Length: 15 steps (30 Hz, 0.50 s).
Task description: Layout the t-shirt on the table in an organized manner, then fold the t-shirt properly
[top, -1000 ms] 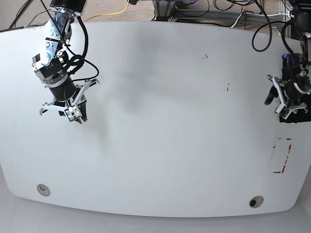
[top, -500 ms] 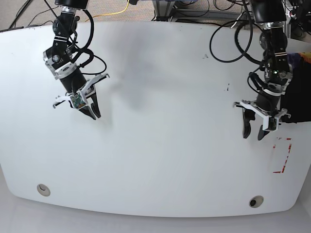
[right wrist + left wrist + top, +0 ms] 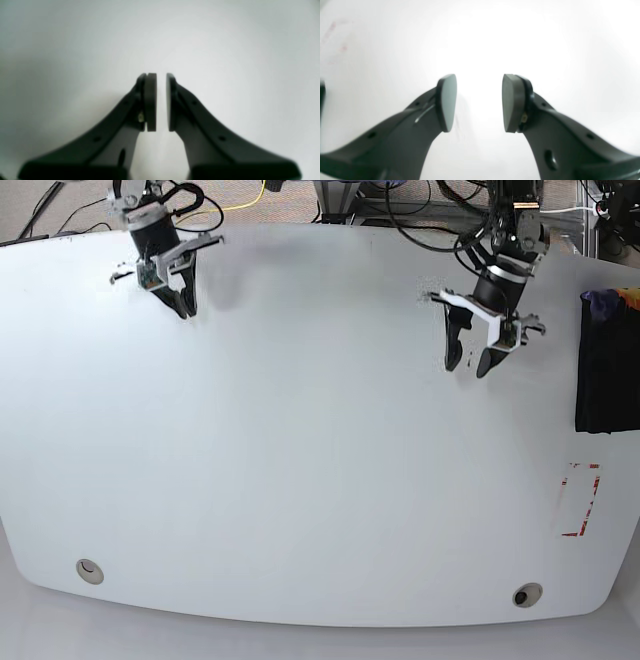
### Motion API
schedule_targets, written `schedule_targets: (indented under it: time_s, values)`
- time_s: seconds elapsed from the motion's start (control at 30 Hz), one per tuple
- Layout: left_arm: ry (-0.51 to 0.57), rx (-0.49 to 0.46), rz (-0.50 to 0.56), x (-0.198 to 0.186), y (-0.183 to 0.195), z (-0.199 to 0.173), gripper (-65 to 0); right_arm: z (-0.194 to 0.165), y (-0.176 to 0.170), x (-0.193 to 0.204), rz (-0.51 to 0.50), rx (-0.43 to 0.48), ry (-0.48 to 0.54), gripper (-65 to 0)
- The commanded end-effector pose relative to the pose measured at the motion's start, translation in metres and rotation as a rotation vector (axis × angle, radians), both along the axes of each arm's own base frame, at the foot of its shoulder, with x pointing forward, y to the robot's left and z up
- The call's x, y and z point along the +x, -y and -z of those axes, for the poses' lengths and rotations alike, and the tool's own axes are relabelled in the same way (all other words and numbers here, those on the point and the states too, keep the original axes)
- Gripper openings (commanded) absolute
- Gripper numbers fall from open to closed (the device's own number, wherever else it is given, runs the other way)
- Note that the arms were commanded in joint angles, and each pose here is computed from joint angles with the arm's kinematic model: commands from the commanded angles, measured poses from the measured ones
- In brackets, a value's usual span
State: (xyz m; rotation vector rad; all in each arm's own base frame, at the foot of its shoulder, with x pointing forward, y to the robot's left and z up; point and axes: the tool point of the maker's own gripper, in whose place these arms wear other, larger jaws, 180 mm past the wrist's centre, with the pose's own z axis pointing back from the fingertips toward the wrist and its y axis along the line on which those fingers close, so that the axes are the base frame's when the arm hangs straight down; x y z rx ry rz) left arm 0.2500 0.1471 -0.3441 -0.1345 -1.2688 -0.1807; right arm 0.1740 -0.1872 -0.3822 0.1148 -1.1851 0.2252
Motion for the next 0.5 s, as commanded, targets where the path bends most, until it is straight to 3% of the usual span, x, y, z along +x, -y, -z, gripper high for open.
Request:
schedule_targets:
  time_s: [0.0, 0.23, 0.47]
  values:
    - [-0.046, -0.003, 0.003, -0.024, 0.001, 0.009, -37.6, -0.016, 0.003, -0.017, 0.016, 0.034, 0.022, -59.1]
    - [-0.235, 0.028, 0.042, -0.113, 0.002, 0.025, -37.6, -0.017, -0.005, -0.087, 0.023, 0.076, -0.125, -59.1]
    - [-0.462, 0.027, 0.058, -0.205, 0.005, 0.036, -37.6, -0.023, -0.016, -0.152, 0.106, 0.157, -0.265, -59.1]
